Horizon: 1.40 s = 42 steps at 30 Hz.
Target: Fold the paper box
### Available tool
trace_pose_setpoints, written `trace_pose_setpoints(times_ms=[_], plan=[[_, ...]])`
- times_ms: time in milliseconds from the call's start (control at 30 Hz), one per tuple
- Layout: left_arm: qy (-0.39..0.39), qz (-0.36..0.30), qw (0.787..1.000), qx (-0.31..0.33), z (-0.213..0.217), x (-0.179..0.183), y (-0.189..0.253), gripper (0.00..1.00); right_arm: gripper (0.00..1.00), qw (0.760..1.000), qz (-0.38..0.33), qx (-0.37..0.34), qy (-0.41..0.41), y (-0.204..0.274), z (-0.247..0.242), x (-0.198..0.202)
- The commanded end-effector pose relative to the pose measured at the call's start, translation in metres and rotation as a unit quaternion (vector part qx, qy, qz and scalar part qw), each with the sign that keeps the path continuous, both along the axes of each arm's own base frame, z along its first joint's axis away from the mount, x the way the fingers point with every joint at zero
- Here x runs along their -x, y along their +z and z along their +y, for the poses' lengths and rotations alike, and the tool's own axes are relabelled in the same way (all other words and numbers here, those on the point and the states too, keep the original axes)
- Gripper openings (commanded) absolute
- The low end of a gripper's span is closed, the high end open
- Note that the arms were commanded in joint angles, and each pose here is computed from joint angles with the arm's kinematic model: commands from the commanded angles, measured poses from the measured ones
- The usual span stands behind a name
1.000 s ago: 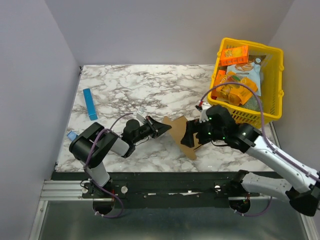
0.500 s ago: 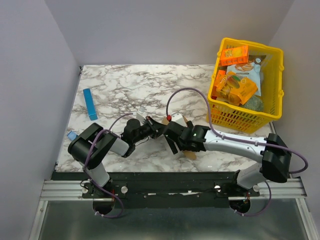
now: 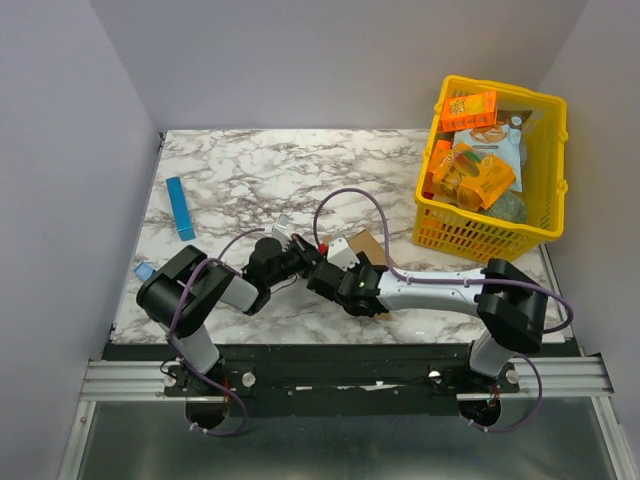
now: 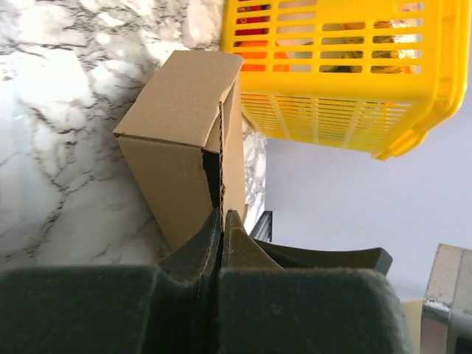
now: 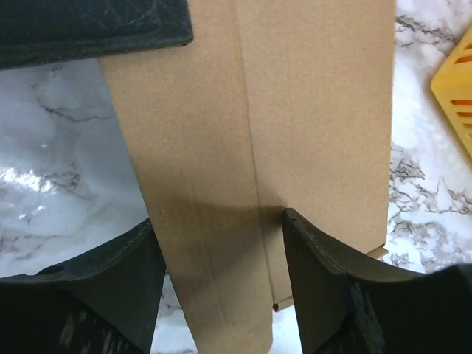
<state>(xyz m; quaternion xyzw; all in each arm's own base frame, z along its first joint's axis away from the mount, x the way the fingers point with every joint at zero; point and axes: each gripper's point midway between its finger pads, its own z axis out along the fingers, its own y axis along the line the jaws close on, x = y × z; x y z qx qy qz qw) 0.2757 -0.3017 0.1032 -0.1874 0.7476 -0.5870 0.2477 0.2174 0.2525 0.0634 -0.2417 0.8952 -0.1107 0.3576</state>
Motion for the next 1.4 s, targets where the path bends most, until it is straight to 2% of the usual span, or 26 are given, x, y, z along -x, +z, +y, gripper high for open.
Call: trace_pose_setpoints(times_ms=[0, 33, 233, 267, 333, 367, 467, 600, 633, 733, 1000, 1200, 1367], plan=[[0.000, -0.004, 1.000, 0.000, -0.001, 0.000, 0.000, 0.04, 0.66, 0.998, -0.022, 0.036, -0.039, -0.022, -0.015, -0.004], [0.000, -0.002, 1.000, 0.000, -0.001, 0.001, -0.002, 0.05, 0.65, 0.998, -0.024, 0.043, -0.041, -0.024, -0.017, -0.004], [0.002, 0.004, 1.000, 0.008, 0.007, 0.005, -0.008, 0.32, 0.54, 0.996, -0.026, 0.065, -0.057, -0.032, -0.027, -0.003], [0.005, 0.007, 1.000, 0.009, 0.010, 0.005, -0.009, 0.43, 0.52, 0.996, -0.025, 0.065, -0.056, -0.032, -0.027, -0.003], [0.012, 0.005, 1.000, 0.011, 0.018, 0.003, -0.010, 0.55, 0.46, 0.996, -0.023, 0.064, -0.056, -0.034, -0.028, -0.001], [0.015, 0.005, 1.000, 0.010, 0.021, 0.002, -0.011, 0.64, 0.43, 0.996, -0.022, 0.063, -0.056, -0.034, -0.028, -0.001], [0.024, -0.004, 1.000, -0.001, 0.031, 0.000, -0.011, 0.76, 0.32, 0.997, -0.016, 0.060, -0.048, -0.033, -0.026, 0.000], [0.027, -0.007, 0.998, -0.056, 0.042, -0.004, -0.018, 0.82, 0.17, 0.998, 0.005, 0.057, -0.021, -0.031, -0.020, 0.004], [0.030, -0.031, 0.997, -0.070, 0.046, -0.006, -0.010, 0.83, 0.11, 0.998, 0.011, 0.054, -0.018, -0.032, -0.019, 0.006], [0.042, -0.038, 0.993, -0.103, 0.058, -0.011, -0.006, 0.84, 0.05, 0.999, 0.028, 0.044, 0.004, -0.025, -0.014, 0.011], [0.074, -0.054, 0.983, -0.158, 0.095, -0.016, -0.003, 0.87, 0.01, 0.995, 0.071, -0.037, 0.061, 0.013, 0.002, 0.025], [0.098, -0.084, 0.978, -0.163, 0.115, -0.019, 0.012, 0.88, 0.00, 0.978, 0.120, -0.117, 0.125, 0.040, 0.014, 0.032], [0.105, -0.140, 0.973, -0.153, 0.124, -0.013, 0.034, 0.91, 0.00, 0.953, 0.154, -0.197, 0.173, 0.068, 0.022, 0.032]])
